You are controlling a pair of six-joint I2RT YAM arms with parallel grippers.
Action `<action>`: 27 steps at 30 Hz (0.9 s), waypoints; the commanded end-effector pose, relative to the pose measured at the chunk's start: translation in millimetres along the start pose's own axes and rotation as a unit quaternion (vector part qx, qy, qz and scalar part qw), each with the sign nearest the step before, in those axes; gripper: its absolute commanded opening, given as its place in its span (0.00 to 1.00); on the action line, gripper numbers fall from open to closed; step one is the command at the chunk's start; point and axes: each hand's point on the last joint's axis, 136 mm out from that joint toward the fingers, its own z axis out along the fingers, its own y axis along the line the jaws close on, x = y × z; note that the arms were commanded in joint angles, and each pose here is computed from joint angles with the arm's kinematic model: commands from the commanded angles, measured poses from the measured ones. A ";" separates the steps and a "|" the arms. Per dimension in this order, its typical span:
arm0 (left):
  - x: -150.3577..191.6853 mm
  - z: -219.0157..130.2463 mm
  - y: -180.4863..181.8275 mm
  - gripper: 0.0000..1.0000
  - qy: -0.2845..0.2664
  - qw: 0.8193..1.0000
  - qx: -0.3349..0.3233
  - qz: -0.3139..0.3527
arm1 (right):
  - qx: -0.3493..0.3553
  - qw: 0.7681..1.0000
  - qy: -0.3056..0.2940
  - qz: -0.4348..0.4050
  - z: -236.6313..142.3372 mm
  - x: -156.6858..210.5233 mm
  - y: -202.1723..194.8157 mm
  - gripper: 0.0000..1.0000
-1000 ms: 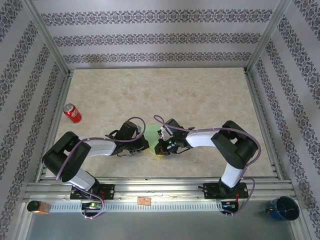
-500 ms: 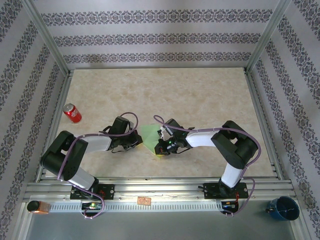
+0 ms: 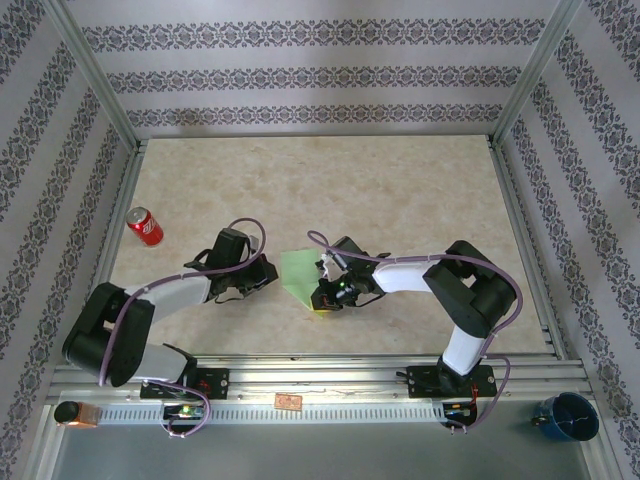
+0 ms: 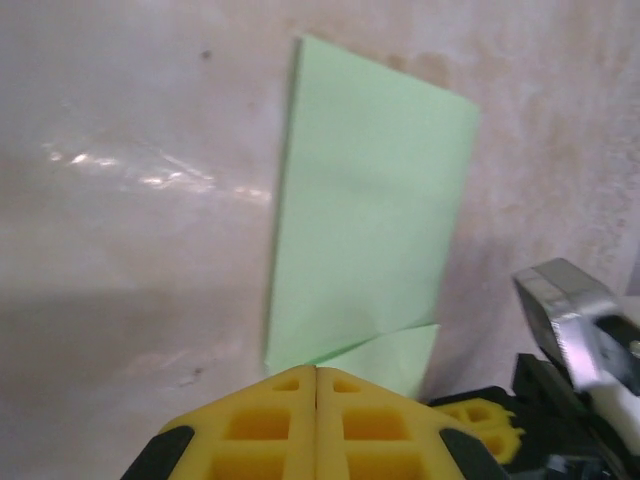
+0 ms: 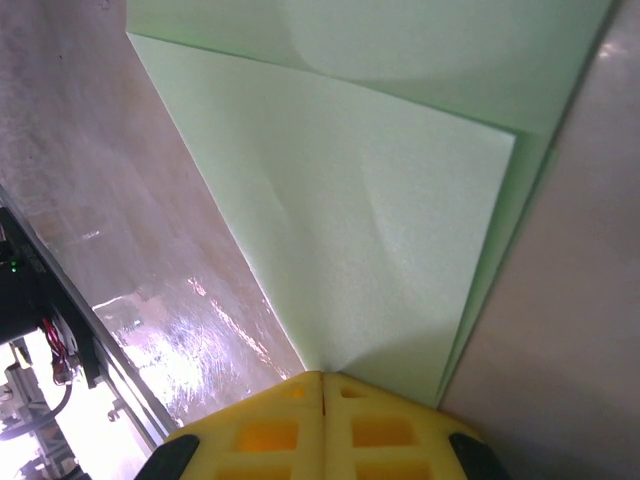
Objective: Fold a paper plane with a square sheet of paper (pick it up from the middle)
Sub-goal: Third fold the triangle at the center of the table.
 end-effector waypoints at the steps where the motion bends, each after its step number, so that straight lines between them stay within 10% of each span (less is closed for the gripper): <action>1: 9.4 0.8 -22.5 0.06 0.010 0.999 0.041 0.023 | 0.065 0.997 0.034 0.036 0.2 21.6 -36.1 0.05; 27: 48.0 43.7 23.4 0.03 0.084 0.995 -0.054 0.016 | 0.000 1.000 -0.013 -0.005 -14.4 -9.1 33.7 0.16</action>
